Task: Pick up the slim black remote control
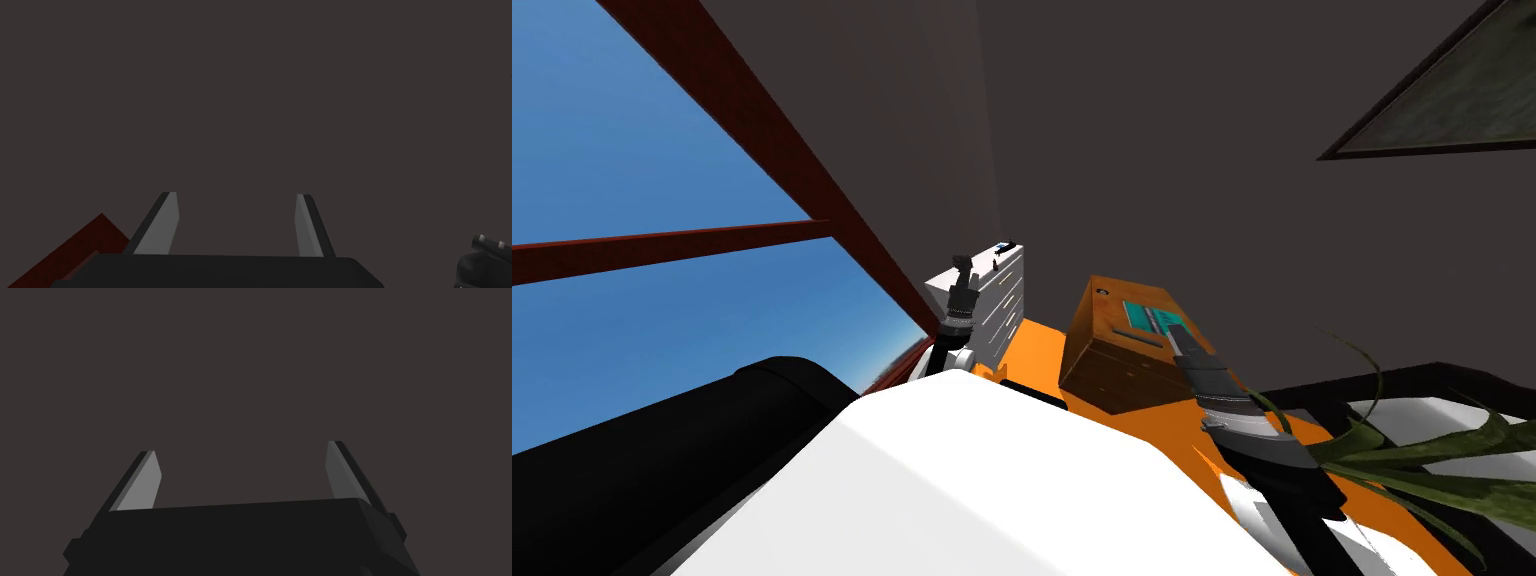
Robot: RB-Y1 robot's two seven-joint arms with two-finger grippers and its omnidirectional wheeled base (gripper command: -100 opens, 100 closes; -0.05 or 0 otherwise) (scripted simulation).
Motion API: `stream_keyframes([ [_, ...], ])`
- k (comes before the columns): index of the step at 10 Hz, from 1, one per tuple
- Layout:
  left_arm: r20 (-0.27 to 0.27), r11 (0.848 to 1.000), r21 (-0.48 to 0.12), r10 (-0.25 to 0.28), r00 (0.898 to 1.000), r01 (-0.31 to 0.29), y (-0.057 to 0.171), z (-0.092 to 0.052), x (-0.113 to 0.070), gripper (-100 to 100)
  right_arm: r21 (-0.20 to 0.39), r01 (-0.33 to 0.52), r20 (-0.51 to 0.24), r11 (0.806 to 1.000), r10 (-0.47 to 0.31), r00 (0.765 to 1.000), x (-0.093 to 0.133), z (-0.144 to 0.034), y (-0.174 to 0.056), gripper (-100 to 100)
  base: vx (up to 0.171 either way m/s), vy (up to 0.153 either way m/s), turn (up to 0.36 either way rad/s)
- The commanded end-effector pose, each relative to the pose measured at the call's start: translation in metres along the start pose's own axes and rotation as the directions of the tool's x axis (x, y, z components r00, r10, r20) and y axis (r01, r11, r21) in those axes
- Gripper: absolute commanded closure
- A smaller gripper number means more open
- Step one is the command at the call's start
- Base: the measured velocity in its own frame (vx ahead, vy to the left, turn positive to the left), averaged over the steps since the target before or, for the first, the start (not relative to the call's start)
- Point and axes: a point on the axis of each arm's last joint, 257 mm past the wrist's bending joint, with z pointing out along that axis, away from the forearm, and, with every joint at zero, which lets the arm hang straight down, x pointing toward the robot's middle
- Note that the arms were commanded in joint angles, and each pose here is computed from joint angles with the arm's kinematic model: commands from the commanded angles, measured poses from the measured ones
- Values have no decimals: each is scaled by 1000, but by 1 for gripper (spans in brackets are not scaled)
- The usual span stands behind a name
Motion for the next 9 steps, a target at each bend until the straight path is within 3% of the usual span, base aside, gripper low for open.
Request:
stream_keyframes([
  [1,0,1000,0,0,1000,0,0,0,0,0,36,53,-69,998,-50,996,5,-11,-14,-100,4,-25,354],
  [6,0,1000,0,0,1000,0,0,0,0,0,61,154,-214,986,-137,967,15,-25,-32,-100,-2,-26,170],
  [7,0,1000,0,0,1000,0,0,0,0,0,79,193,-269,978,-166,949,18,-34,-43,-100,-6,-23,235],
  [8,0,1000,0,0,1000,0,0,0,0,0,73,198,-278,977,-171,945,19,-34,-42,-100,-5,-29,121],
  [9,0,1000,0,0,1000,0,0,0,0,0,87,239,-337,967,-197,921,22,-44,-53,-100,-7,-26,228],
])
